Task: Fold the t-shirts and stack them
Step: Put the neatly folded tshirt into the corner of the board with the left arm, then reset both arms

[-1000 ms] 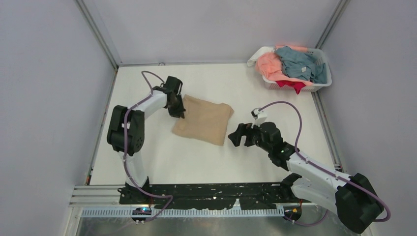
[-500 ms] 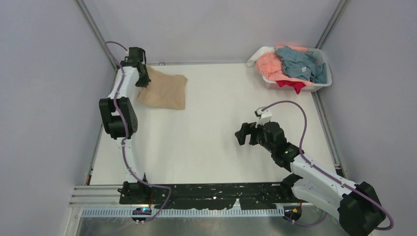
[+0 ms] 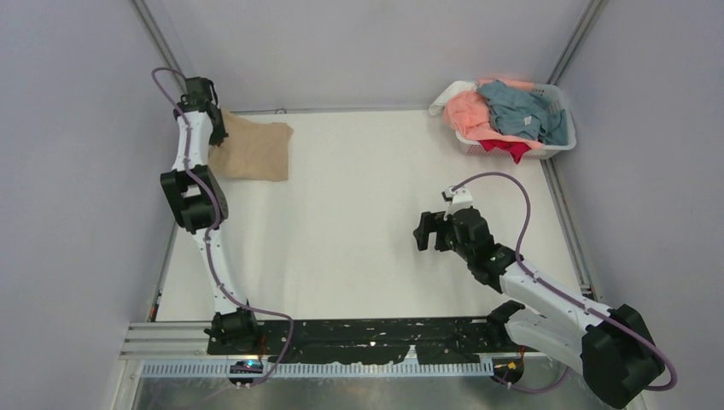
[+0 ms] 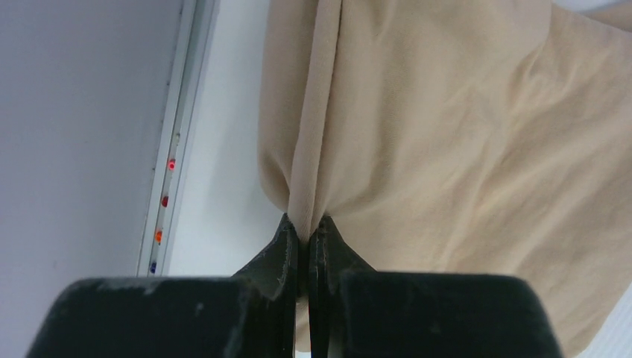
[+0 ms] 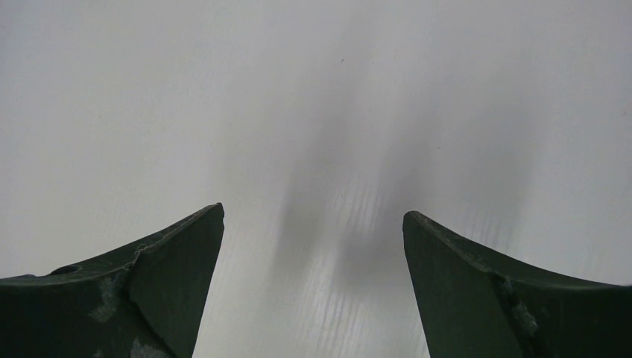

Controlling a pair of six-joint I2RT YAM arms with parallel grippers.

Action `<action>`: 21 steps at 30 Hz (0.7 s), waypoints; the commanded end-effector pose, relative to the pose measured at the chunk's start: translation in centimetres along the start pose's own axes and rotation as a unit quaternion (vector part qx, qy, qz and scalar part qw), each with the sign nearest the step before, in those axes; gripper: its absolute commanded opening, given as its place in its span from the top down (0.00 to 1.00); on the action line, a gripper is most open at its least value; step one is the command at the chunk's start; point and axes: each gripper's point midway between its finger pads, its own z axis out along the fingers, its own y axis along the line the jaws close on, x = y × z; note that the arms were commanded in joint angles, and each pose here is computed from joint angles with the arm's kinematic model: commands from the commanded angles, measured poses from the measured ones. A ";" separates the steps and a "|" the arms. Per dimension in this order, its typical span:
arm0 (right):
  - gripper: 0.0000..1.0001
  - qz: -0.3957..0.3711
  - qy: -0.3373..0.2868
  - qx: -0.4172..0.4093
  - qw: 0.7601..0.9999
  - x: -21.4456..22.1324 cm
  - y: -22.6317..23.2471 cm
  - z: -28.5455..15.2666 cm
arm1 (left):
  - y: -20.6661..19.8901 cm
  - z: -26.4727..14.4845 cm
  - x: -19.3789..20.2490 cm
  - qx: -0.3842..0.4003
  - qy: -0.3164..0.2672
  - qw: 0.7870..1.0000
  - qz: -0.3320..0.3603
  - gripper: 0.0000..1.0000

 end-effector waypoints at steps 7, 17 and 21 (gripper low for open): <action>0.05 0.021 -0.020 -0.001 1.000 -2.7 0.8 0.1 | 2.2 -3.3 -4.9 -0.014 -0.077 0.997 -0.013 0.16; 0.05 0.084 -0.046 0.054 0.994 -3.7 -1.0 -0.8 | -1.9 -13.0 -5.6 0.106 -0.128 0.977 -0.134 0.00; 0.05 0.106 -0.056 0.077 0.990 -4.4 -2.0 -1.1 | -7.1 -17.2 -0.6 0.168 -0.139 0.963 -0.158 0.00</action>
